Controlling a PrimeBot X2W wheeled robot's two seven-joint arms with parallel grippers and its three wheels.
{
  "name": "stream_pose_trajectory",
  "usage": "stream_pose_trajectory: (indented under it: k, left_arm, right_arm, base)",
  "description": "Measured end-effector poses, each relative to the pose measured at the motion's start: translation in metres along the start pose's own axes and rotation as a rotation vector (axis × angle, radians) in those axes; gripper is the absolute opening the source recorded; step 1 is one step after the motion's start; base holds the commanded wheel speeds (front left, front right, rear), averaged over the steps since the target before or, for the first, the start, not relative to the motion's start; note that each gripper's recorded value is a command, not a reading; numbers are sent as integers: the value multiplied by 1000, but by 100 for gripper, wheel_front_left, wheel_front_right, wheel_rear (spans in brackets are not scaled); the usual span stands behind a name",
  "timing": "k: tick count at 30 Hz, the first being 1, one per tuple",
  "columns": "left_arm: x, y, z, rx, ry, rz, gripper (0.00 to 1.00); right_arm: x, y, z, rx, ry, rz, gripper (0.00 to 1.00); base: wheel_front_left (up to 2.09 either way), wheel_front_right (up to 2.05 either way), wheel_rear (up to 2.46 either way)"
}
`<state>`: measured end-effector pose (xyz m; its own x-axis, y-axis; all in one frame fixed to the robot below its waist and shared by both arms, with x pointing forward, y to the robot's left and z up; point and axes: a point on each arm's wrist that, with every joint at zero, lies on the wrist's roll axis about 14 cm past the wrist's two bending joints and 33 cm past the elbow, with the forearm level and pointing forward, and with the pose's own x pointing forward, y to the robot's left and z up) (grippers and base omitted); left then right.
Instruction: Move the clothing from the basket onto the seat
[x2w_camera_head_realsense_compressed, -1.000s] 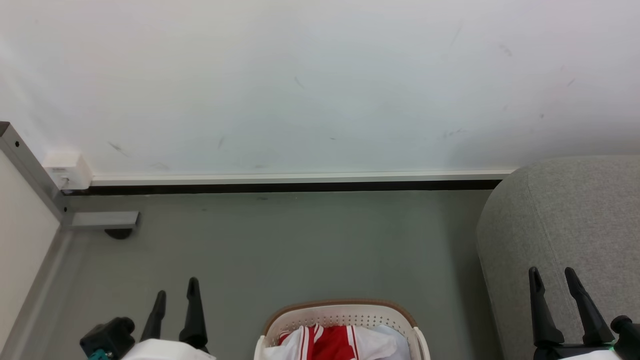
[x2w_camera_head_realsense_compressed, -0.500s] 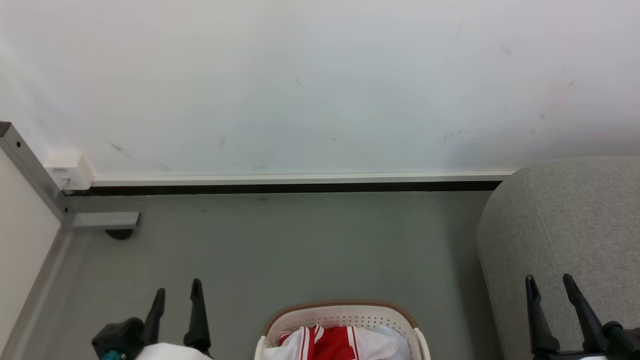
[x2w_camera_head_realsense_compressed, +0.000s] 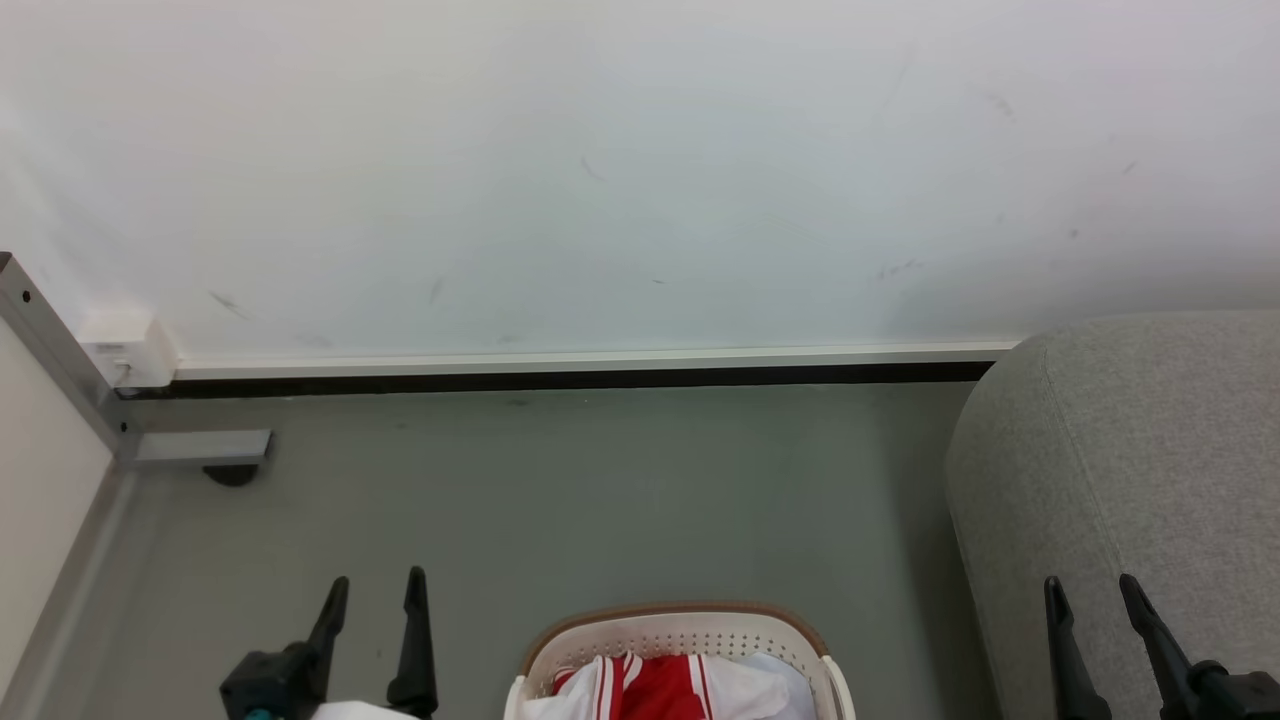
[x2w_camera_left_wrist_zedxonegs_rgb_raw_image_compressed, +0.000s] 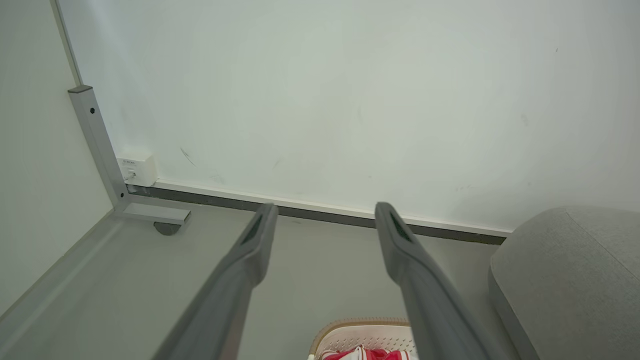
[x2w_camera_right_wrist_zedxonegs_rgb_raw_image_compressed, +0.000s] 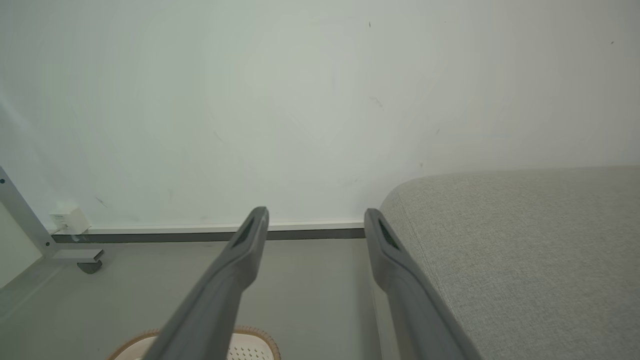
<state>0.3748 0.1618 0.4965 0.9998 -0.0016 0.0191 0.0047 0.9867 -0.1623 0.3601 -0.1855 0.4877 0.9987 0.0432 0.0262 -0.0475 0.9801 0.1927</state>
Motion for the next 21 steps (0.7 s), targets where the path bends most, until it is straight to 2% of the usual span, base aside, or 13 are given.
stream_pose_trajectory:
  k: [21]
  left_arm:
    - [-2, -8, -1, 129, -23, -60, 100]
  right_arm:
    - [-3, 9, -11, -87, 36, 21, 100]
  base:
    - [0, 0, 0]
